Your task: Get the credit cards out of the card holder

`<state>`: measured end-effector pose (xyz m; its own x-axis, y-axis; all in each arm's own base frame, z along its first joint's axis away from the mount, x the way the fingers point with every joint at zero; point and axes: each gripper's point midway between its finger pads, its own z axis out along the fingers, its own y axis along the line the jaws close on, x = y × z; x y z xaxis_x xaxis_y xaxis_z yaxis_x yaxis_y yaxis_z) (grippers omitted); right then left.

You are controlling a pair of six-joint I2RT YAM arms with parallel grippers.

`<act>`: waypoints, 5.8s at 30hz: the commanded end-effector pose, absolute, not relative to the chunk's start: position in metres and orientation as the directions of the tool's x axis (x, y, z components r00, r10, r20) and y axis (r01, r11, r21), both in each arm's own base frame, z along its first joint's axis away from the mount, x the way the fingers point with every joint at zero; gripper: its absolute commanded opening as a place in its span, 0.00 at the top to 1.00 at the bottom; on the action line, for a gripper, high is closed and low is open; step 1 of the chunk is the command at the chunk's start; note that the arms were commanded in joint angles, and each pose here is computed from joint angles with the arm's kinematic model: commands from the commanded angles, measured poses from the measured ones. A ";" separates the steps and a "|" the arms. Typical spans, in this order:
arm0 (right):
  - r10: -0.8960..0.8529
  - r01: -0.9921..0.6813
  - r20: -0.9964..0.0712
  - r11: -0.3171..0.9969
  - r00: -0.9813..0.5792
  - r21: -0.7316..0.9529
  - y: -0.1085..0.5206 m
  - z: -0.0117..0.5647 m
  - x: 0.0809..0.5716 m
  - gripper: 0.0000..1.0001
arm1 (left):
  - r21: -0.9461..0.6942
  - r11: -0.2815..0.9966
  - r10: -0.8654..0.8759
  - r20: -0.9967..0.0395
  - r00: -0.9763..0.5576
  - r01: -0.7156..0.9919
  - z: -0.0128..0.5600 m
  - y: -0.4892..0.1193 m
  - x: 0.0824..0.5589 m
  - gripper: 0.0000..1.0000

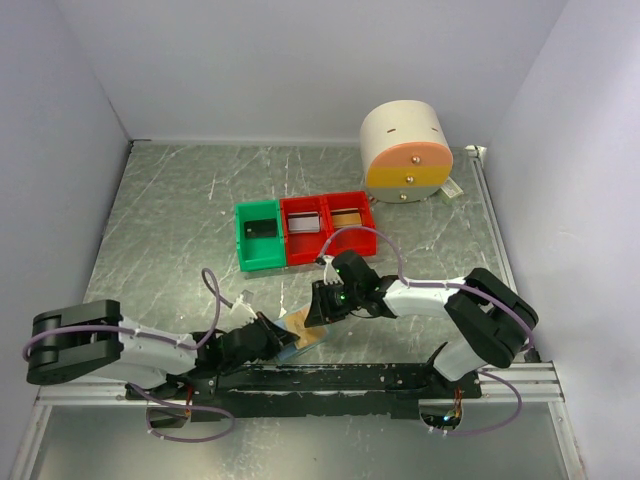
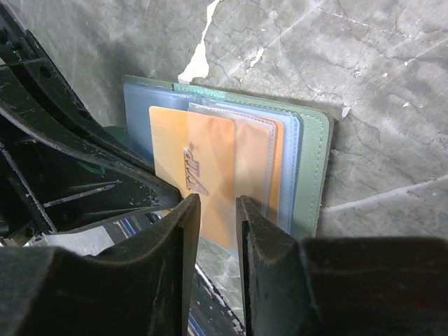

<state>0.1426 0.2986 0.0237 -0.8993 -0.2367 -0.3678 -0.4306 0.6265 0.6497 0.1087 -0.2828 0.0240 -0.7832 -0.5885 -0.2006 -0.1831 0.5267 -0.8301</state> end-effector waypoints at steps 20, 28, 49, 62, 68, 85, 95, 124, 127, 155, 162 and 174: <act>-0.276 -0.388 -0.279 0.749 -0.920 0.538 0.264 -0.015 0.131 0.71 | -0.833 0.525 -0.610 -0.224 -0.760 -0.176 0.009 -0.271 0.109 0.74; -0.272 -0.395 -0.299 0.758 -0.915 0.518 0.265 -0.012 0.137 0.71 | -0.759 0.619 -0.585 -0.274 -0.763 -0.203 0.010 -0.265 0.107 0.93; 0.055 -0.356 -0.557 0.716 -0.829 0.601 0.250 0.094 0.206 0.38 | -0.583 0.812 -0.340 -0.492 -0.802 0.014 0.090 -0.246 0.099 0.93; 0.139 -0.510 -0.541 0.207 -0.829 0.835 0.265 0.158 0.157 0.21 | -0.802 0.518 -0.423 -0.544 -0.725 0.299 0.152 -0.273 0.102 0.93; 0.107 -0.503 -0.513 0.111 -0.852 0.857 0.273 0.166 0.146 0.39 | -0.827 0.434 -0.441 -0.540 -0.717 0.356 0.165 -0.282 0.098 0.93; -0.030 -0.523 -0.522 0.034 -0.852 0.852 0.289 0.164 0.120 0.66 | -0.851 0.346 -0.452 -0.521 -0.724 0.396 0.176 -0.299 0.094 0.93; -0.040 -0.518 -0.521 -0.069 -0.853 0.853 0.290 0.182 0.110 0.77 | -0.863 0.317 -0.460 -0.503 -0.732 0.394 0.176 -0.295 0.091 0.93; 0.079 -0.585 -0.702 0.491 -0.707 0.645 0.250 0.160 0.207 1.00 | -0.805 0.573 -0.459 -0.473 -0.752 0.157 0.121 -0.266 0.104 0.22; 0.075 -0.516 -0.704 0.627 -0.706 0.584 0.227 0.148 0.238 1.00 | -0.763 0.637 -0.450 -0.486 -0.750 0.112 0.114 -0.255 0.107 0.19; 0.072 -0.579 -0.922 0.759 -0.380 0.298 0.189 0.216 0.334 1.00 | -0.596 0.781 -0.222 -0.544 -0.809 0.186 0.147 -0.179 0.201 0.12; -0.090 -0.604 -0.971 0.794 -0.221 0.064 0.173 0.219 0.339 1.00 | -0.560 0.823 -0.213 -0.466 -0.859 0.100 0.123 -0.153 0.228 0.16; -0.504 -0.651 -0.845 0.705 -0.179 -0.283 0.178 0.162 0.360 1.00 | -0.497 0.863 -0.223 -0.544 -0.809 0.096 0.128 -0.130 0.247 0.16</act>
